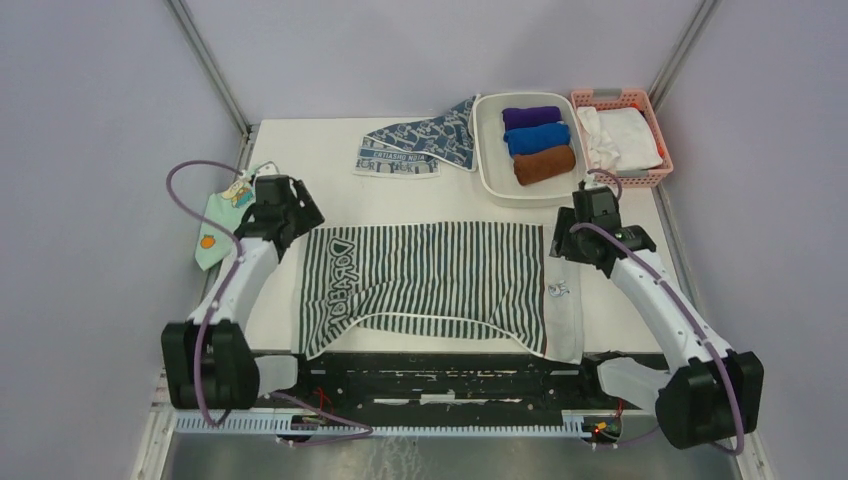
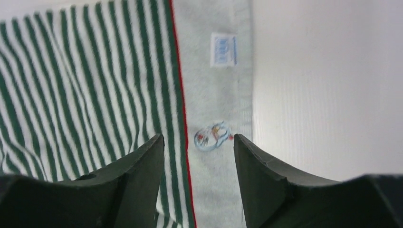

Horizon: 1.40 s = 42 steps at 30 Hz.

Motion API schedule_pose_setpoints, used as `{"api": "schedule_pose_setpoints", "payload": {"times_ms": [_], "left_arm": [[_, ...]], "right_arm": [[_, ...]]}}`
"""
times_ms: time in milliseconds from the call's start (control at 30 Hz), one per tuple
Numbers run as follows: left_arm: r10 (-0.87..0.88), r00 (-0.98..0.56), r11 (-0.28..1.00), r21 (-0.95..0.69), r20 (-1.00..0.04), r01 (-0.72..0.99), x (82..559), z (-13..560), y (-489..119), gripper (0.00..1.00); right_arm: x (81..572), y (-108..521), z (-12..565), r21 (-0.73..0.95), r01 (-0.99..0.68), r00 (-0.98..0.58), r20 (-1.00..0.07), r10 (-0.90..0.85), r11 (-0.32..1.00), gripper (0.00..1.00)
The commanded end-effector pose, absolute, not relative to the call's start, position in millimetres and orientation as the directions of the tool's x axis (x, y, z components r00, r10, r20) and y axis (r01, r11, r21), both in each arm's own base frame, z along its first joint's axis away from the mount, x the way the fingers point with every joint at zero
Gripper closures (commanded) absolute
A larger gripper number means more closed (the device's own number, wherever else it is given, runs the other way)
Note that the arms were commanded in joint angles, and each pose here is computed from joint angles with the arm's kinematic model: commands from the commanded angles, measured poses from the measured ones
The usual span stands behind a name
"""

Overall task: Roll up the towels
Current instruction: Flatten out the towel at the center of the board, then fold the towel at the center of the board.

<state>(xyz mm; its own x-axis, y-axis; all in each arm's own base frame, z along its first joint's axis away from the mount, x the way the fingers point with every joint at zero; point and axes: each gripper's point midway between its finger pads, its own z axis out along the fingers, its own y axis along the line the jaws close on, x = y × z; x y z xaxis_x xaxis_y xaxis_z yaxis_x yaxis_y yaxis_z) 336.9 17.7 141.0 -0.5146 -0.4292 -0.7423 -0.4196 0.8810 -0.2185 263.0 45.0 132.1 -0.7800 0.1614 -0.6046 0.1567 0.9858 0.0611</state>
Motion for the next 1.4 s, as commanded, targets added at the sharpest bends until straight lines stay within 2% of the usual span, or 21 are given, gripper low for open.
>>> {"api": "schedule_pose_setpoints", "payload": {"times_ms": [0, 233, 467, 800, 1067, 1167, 1367], "left_arm": [[-0.332, -0.591, 0.93, -0.149, -0.735, -0.336, 384, 141, 20, 0.19], [-0.231, -0.767, 0.95, 0.029, -0.599, -0.31, 409, 90, 44, 0.25], [-0.176, -0.868, 0.965, 0.093, -0.464, -0.246, 397, 55, 64, 0.31], [-0.141, -0.893, 0.984, 0.041, -0.428, -0.174, 404, 38, 52, 0.46], [-0.133, -0.9, 0.989, 0.005, -0.414, -0.148, 410, 30, 44, 0.48], [-0.135, -0.913, 0.988, 0.023, -0.385, -0.155, 407, 18, 47, 0.5], [-0.136, -0.94, 0.986, 0.046, -0.314, -0.158, 396, -1, 50, 0.6]], "right_arm": [[316, 27, 142, 0.169, 0.276, -0.659, -0.683, 0.314, 0.946, 0.37], [326, 12, 119, 0.166, 0.344, -0.652, -0.666, 0.362, 0.924, 0.37], [321, 7, 112, 0.129, 0.345, -0.67, -0.659, 0.341, 0.929, 0.37], [320, 8, 109, 0.131, 0.335, -0.675, -0.657, 0.335, 0.933, 0.37], [321, 8, 109, 0.13, 0.33, -0.673, -0.662, 0.33, 0.935, 0.37], [321, 9, 108, 0.134, 0.327, -0.675, -0.66, 0.33, 0.936, 0.37], [322, 7, 109, 0.122, 0.333, -0.673, -0.664, 0.326, 0.935, 0.37]]}}
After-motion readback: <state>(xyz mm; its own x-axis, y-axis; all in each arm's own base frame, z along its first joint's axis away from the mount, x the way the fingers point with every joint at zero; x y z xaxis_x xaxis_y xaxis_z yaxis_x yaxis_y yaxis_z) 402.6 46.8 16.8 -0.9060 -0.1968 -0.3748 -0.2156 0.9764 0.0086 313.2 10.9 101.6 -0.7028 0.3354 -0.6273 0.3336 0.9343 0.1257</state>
